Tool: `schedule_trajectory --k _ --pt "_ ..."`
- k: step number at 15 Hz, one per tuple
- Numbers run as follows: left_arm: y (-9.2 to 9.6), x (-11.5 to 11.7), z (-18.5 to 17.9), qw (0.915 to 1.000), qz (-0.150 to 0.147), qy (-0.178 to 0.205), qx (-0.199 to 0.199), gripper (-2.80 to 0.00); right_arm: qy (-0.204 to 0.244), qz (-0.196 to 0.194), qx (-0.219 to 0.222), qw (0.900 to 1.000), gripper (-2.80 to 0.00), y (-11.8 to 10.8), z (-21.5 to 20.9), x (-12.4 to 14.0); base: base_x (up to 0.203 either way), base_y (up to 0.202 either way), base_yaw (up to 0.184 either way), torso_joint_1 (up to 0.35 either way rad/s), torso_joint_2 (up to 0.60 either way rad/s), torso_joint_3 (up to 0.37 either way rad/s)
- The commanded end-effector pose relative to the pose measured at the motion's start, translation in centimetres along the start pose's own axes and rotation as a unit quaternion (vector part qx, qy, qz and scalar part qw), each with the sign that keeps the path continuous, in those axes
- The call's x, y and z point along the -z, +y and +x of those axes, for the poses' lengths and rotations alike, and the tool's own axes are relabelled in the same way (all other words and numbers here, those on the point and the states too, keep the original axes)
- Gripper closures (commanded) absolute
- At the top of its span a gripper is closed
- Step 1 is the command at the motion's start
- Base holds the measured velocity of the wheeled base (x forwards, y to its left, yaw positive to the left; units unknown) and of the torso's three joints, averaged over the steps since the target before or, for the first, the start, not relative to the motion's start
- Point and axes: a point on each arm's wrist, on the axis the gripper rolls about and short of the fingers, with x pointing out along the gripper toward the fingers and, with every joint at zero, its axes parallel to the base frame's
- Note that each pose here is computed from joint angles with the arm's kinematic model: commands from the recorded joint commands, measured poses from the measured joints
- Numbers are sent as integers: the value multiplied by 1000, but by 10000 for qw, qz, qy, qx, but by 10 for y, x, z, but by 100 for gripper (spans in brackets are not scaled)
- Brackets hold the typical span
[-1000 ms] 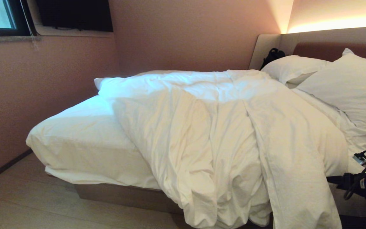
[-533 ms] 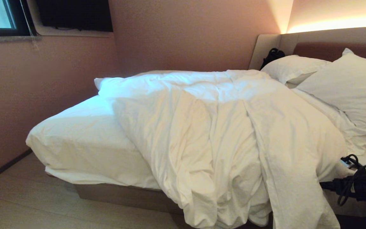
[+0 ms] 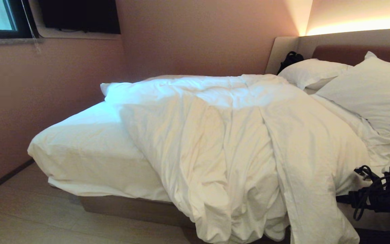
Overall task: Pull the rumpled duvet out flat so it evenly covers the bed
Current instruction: Hold the folded corner of the quilt
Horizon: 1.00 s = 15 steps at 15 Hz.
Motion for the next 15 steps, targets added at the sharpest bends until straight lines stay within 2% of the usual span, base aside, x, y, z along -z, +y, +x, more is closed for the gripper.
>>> schedule_trajectory --k 1,10,13,15 --pt "0 0 0 10000 0 1 2 0 -12 -22 -24 10000 0 0 1 1 0 0 0 0 0 0" --pt "0 0 0 10000 0 1 -5 0 -2 -11 -41 10000 0 3 -2 1 0 0 0 0 0 0" --pt "0 0 0 10000 0 1 2 0 -103 9 -53 9999 0 16 -23 -5 0 0 0 0 0 0" --pt "0 0 0 10000 0 1 2 0 -325 -28 -93 9994 0 39 -54 -14 0 0 0 0 0 0"
